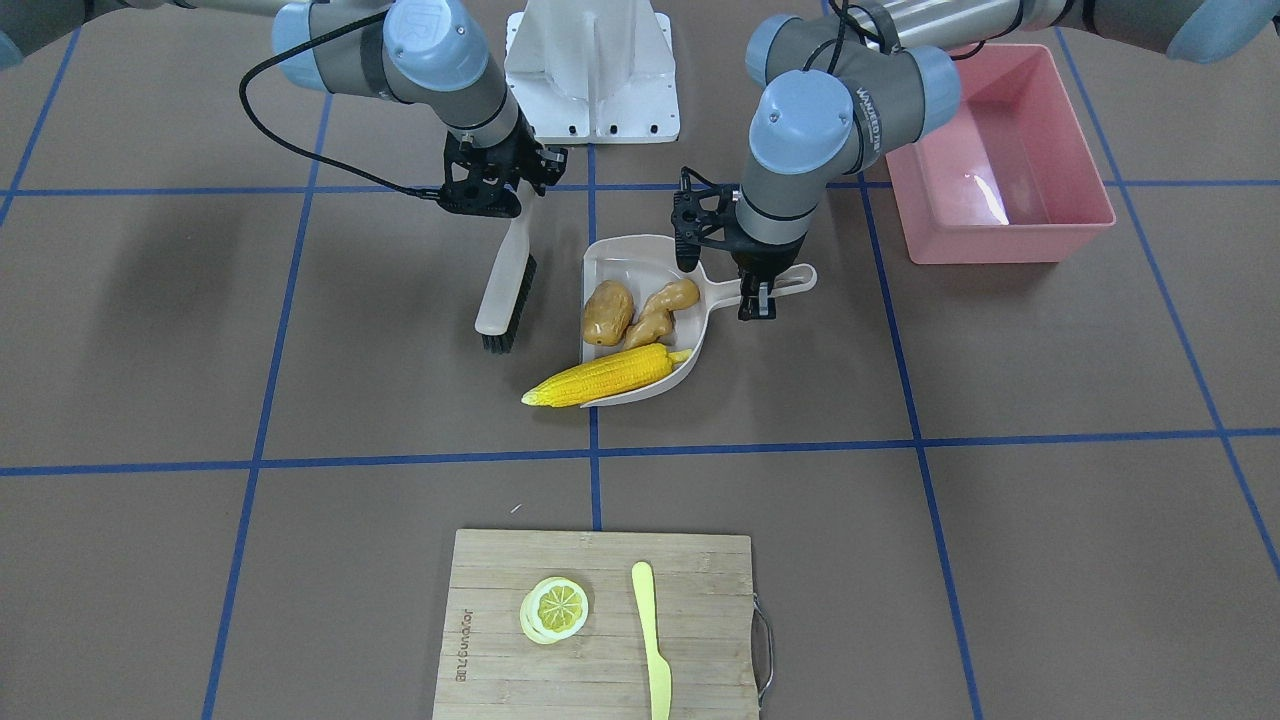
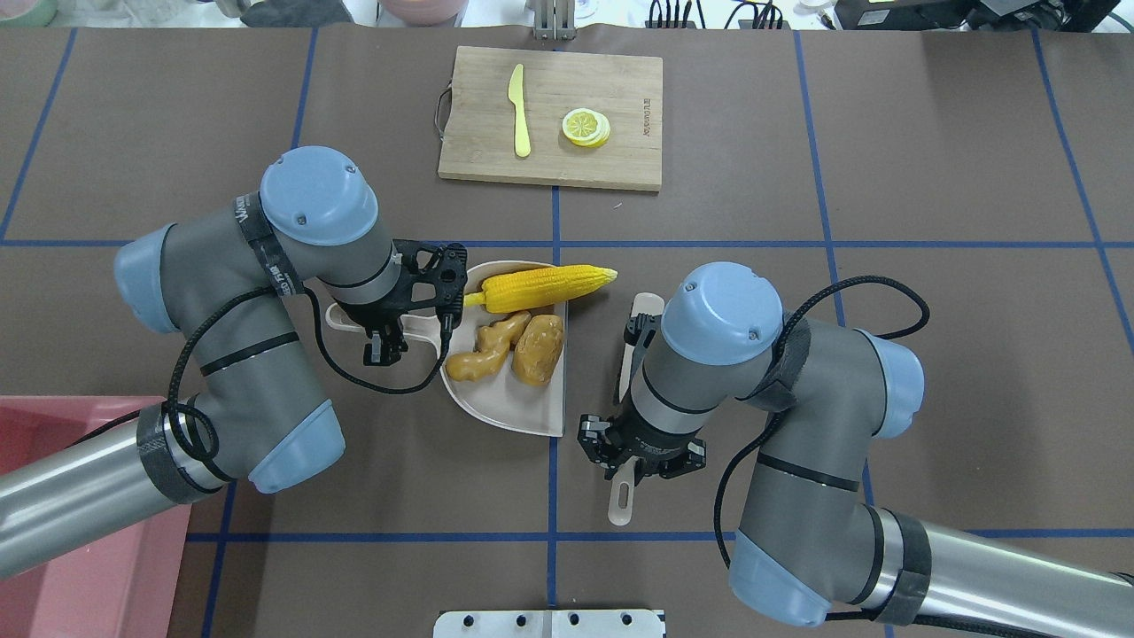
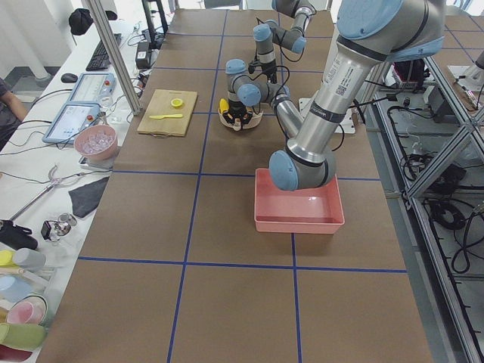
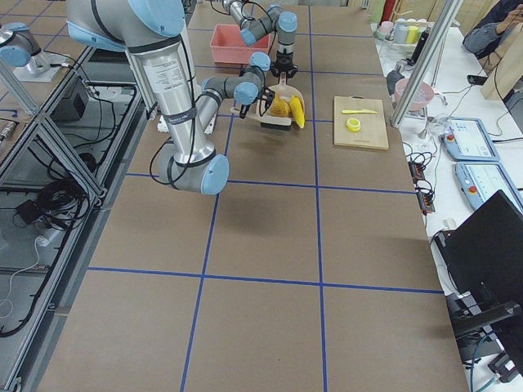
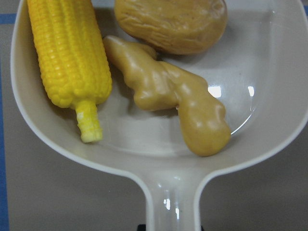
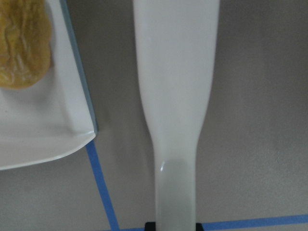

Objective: Sweep and dump trash into bin
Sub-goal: 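Draw the brush back from the dustpan lip with the right gripper, then lift the brush away with the right gripper while left gripper raises the dustpan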

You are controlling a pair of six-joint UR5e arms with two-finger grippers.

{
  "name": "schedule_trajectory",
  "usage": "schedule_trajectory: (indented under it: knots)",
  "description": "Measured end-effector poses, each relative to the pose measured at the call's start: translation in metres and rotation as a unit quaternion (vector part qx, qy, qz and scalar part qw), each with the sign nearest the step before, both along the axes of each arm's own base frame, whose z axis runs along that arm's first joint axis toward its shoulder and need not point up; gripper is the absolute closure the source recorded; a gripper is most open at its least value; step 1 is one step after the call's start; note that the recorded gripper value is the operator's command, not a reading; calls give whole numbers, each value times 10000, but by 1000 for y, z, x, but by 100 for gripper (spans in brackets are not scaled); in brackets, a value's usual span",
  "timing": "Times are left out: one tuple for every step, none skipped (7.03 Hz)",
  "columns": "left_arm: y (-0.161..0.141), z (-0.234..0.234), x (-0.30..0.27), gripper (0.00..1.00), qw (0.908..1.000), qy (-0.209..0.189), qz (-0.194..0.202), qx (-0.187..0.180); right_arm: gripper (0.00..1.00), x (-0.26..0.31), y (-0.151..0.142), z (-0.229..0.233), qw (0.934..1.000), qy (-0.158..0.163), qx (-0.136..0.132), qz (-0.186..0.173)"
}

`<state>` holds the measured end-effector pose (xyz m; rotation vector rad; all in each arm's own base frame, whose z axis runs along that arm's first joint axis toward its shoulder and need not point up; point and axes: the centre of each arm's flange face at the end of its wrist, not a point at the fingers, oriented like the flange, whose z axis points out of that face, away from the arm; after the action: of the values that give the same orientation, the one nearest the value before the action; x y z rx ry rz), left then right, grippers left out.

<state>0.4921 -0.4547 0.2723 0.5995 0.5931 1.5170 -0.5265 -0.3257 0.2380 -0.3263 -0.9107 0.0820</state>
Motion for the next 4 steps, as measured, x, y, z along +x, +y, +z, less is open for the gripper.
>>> schedule_trajectory:
  knots:
    - [-1,7,2,100,10000,-59,6,-37,100,6,-6,6,10000,23,30,12]
    - [-1,11,2,100,9999,-97,9,-62,100,10,-10,12,10000,51,54,18]
    - [-1,15,3,100,9999,-130,14,-82,100,13,-13,17,9999,74,85,13]
    - [-2,19,4,100,9998,-168,18,-102,100,14,-15,21,9999,88,119,-7]
